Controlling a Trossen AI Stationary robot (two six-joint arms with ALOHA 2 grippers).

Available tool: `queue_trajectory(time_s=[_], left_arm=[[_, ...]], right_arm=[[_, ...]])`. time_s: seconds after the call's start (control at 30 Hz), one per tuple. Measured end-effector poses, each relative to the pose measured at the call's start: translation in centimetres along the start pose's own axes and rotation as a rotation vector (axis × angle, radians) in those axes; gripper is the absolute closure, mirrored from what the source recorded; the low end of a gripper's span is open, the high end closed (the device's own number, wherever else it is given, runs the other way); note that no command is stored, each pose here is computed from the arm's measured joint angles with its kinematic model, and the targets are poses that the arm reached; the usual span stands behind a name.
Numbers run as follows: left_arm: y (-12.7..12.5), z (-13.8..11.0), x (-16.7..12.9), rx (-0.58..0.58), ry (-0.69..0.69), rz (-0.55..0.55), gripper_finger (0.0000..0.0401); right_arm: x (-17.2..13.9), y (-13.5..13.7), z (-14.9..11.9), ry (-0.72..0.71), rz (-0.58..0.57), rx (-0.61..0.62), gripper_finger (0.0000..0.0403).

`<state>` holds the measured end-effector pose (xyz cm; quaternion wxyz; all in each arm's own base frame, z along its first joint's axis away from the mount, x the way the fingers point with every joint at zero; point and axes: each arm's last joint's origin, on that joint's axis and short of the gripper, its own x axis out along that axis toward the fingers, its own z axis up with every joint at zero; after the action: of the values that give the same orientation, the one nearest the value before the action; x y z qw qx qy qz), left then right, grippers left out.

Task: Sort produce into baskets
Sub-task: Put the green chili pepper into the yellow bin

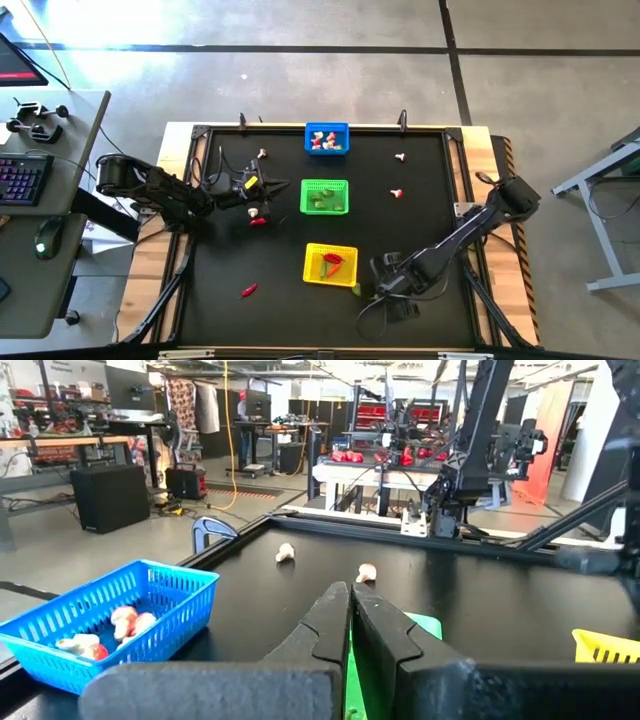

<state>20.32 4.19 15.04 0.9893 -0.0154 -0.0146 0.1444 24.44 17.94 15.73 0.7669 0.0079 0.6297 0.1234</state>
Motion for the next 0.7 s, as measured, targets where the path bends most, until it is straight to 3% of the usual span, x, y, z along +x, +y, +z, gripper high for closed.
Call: queue_trajectory(time_s=[0.17, 0.3, 0.47, 0.7], left_arm=[[0.0, 0.0, 0.0, 0.000, 0.000, 0.000, 0.0401], [0.0, 0.0, 0.0, 0.002, -0.002, 0.000, 0.0401], [0.0, 0.0, 0.0, 0.003, -0.001, 0.000, 0.0401], [0.0, 0.0, 0.0, 0.009, -0.001, -0.001, 0.0401]], right_arm=[[-3.1, -0.7, 1.3, -0.134, -0.005, 0.035, 0.0400], [-5.0, -3.1, 2.6, -0.256, -0.046, 0.071, 0.0402], [-5.1, -6.3, 4.5, -0.337, -0.035, 0.055, 0.0402], [-5.4, -9.4, 5.2, -0.349, -0.048, 0.055, 0.0402]])
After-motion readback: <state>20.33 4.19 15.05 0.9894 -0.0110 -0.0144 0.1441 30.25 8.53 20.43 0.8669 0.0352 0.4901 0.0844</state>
